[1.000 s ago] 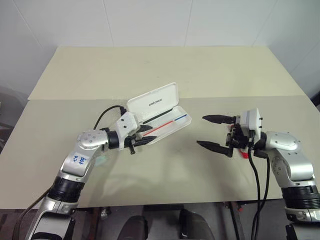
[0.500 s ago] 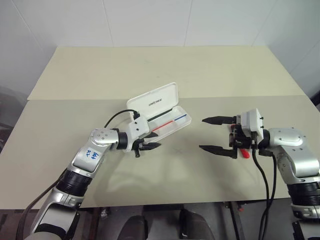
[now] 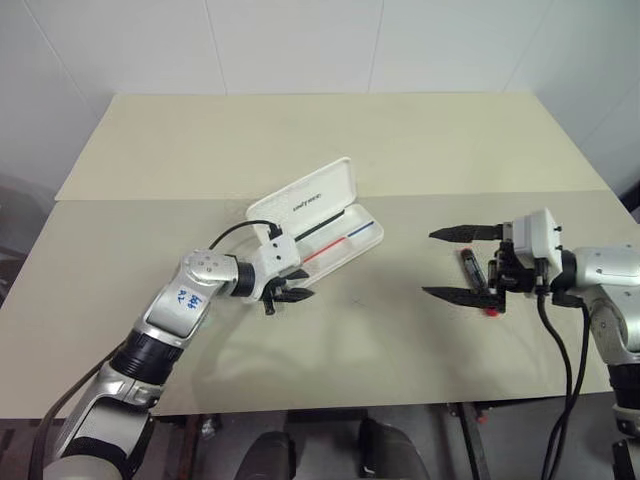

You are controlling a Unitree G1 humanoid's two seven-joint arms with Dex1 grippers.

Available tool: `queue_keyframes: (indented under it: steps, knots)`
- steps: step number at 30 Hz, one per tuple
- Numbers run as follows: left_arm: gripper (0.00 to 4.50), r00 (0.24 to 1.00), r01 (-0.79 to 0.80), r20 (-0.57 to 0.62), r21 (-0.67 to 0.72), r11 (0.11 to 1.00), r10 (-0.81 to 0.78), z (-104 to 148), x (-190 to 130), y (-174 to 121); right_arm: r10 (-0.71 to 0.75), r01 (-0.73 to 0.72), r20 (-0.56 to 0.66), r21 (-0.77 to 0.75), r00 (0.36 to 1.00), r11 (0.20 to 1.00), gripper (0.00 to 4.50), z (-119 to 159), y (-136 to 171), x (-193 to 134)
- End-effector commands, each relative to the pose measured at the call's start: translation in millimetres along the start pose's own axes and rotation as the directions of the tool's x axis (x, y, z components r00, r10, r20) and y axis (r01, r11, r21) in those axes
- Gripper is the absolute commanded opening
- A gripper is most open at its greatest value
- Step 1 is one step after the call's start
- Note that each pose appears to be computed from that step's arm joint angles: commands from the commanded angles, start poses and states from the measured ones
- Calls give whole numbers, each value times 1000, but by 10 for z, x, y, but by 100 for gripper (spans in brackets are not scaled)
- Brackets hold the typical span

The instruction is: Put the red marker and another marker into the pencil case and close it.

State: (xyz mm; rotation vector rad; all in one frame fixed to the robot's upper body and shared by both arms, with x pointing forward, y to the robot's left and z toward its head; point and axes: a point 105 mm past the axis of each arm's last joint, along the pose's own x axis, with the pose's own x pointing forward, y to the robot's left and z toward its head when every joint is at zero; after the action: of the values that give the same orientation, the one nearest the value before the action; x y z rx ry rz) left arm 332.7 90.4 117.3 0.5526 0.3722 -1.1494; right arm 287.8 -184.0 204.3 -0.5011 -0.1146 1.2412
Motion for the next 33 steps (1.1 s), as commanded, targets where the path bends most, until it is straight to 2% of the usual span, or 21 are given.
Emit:
queue_keyframes:
  steps: [1, 2, 3, 6, 8, 14, 22, 33]
  knots:
    - [188, 997, 27, -77, -30, 999, -29, -136, 68, -20, -25, 26, 20, -65, 999, 998, 450, 180, -87, -84]
    - [152, 997, 27, -77, -28, 999, -29, -118, 88, -14, -26, 28, 23, -72, 999, 997, 450, 199, -92, -82]
    - [135, 997, 27, -75, -28, 999, -30, -102, 106, -9, -27, 28, 26, -77, 999, 997, 450, 216, -96, -80]
    - [33, 997, 29, -71, -26, 999, -31, -79, 139, -1, -27, 29, 29, -85, 999, 996, 450, 237, -103, -75]
    - [1, 997, 47, -66, -17, 999, -48, -59, 174, -33, -28, 30, 32, -93, 999, 995, 450, 265, -108, -74]
    - [1, 992, 113, -51, 2, 994, -113, -33, 246, -162, -33, 36, 29, -102, 999, 994, 450, 294, -140, -88]
    - [1, 946, 321, 25, 66, 945, -323, 137, 207, -493, -31, 34, 27, -92, 999, 995, 450, 271, -158, -71]
    - [1, 926, 378, -37, 127, 917, -377, 172, 185, -612, -18, 20, 27, -68, 999, 997, 450, 248, -115, -33]
